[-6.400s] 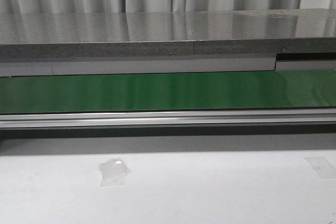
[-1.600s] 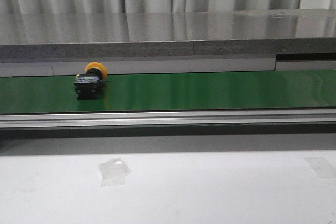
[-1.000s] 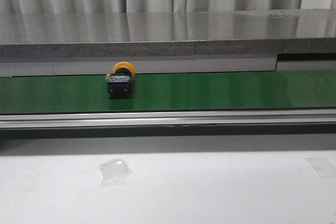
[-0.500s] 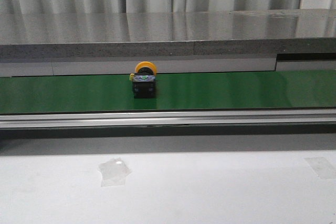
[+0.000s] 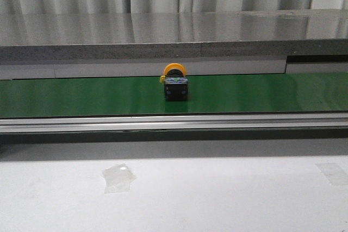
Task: Move button from left to right
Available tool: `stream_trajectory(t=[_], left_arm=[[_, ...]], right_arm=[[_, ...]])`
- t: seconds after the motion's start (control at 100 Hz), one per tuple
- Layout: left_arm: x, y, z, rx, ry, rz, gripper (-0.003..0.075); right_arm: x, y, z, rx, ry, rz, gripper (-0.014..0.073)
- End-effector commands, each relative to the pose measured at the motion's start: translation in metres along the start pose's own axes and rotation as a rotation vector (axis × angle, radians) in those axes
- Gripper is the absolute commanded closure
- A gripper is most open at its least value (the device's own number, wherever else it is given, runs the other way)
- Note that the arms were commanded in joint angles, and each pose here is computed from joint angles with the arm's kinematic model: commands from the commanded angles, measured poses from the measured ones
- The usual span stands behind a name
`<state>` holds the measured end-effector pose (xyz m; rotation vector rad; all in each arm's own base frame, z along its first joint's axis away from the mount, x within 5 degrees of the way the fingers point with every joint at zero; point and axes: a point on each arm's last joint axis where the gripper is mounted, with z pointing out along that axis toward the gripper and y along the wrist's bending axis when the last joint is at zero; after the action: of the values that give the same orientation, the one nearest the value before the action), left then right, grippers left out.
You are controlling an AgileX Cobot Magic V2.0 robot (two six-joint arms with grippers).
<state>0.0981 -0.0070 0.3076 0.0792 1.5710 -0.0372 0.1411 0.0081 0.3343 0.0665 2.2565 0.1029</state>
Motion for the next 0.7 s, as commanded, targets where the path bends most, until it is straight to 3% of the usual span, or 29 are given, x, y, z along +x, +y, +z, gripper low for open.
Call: stream_trajectory(t=[0.0, 0.08, 0.18, 0.42, 0.49, 0.69], left_arm=[[-0.0124, 0.0036, 0.0004, -0.037, -0.063, -0.012, 0.074], [-0.0124, 0.0036, 0.0004, -0.037, -0.063, -0.012, 0.074], [-0.0124, 0.0036, 0.0004, -0.037, -0.063, -0.012, 0.074], [-0.0124, 0.0036, 0.0004, -0.037, -0.063, -0.012, 0.074], [-0.0124, 0.0036, 0.0004, -0.037, -0.063, -0.012, 0.074], [-0.0124, 0.0036, 0.0004, -0.037, -0.063, -0.012, 0.074]], right_arm=[[-0.014, 0.0019, -0.0052, -0.012, -0.084, 0.001, 0.0659], [-0.0132, 0.0019, -0.0051, -0.012, -0.076, 0.001, 0.0644], [-0.0112, 0.0021, -0.005, -0.014, -0.053, 0.006, 0.055], [-0.0107, 0.0021, -0.005, -0.014, -0.049, 0.006, 0.0069], [-0.0107, 0.0021, -0.005, -0.014, -0.048, 0.006, -0.0027], [-0.0142, 0.0047, -0.0001, -0.039, -0.04, 0.029, -0.0051]])
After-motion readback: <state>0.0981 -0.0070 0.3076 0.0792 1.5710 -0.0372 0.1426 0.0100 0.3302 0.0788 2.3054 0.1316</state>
